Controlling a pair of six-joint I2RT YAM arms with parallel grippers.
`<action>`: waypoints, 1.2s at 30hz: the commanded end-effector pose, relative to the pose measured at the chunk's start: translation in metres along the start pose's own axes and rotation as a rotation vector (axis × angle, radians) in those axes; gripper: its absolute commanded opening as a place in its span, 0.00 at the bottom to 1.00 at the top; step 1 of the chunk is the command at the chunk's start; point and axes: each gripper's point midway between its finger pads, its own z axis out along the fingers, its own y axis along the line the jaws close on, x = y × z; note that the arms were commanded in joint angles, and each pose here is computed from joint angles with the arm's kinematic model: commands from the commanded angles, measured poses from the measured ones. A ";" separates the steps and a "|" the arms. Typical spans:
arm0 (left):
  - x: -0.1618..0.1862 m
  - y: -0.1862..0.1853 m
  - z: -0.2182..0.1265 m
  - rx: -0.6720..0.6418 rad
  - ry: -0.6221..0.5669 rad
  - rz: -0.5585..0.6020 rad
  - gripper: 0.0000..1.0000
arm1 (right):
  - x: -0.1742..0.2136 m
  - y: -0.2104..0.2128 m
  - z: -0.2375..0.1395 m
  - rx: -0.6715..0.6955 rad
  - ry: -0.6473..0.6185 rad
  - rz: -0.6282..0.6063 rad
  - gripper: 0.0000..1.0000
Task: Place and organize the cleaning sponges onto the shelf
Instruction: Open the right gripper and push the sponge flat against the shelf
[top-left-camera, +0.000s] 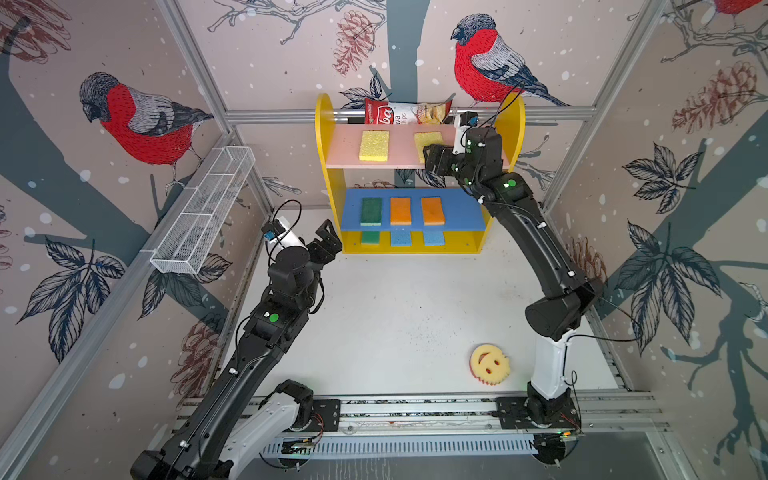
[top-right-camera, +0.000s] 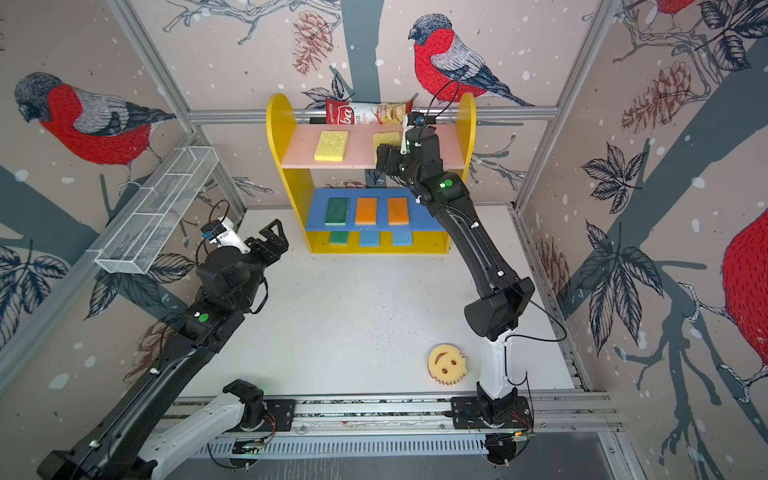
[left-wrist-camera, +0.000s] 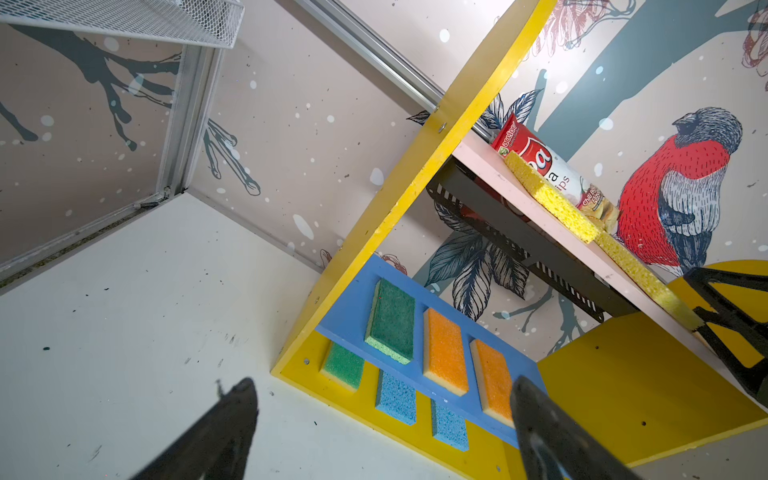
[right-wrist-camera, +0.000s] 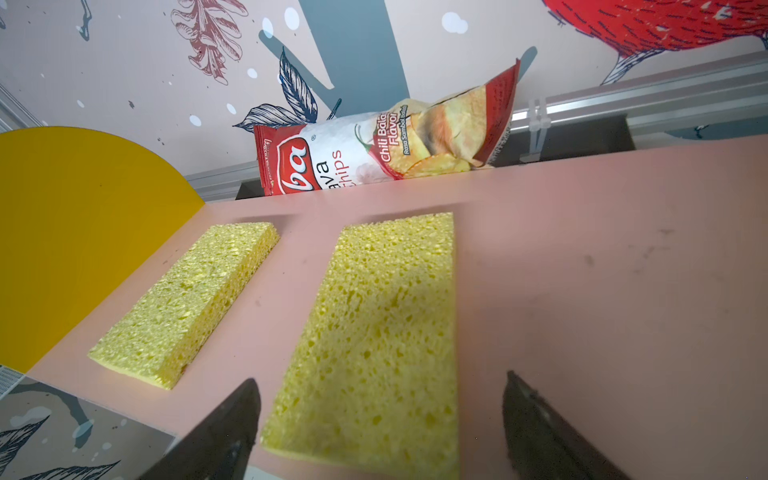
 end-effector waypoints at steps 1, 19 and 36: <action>-0.001 0.000 0.000 0.003 -0.006 0.003 0.94 | 0.007 0.007 0.002 -0.038 0.027 0.028 0.83; 0.000 0.001 0.000 0.000 0.000 0.004 0.94 | 0.029 0.031 0.022 -0.133 0.087 0.061 0.56; 0.001 0.001 0.001 -0.004 0.003 0.003 0.94 | 0.039 0.013 0.032 -0.090 0.112 0.055 0.12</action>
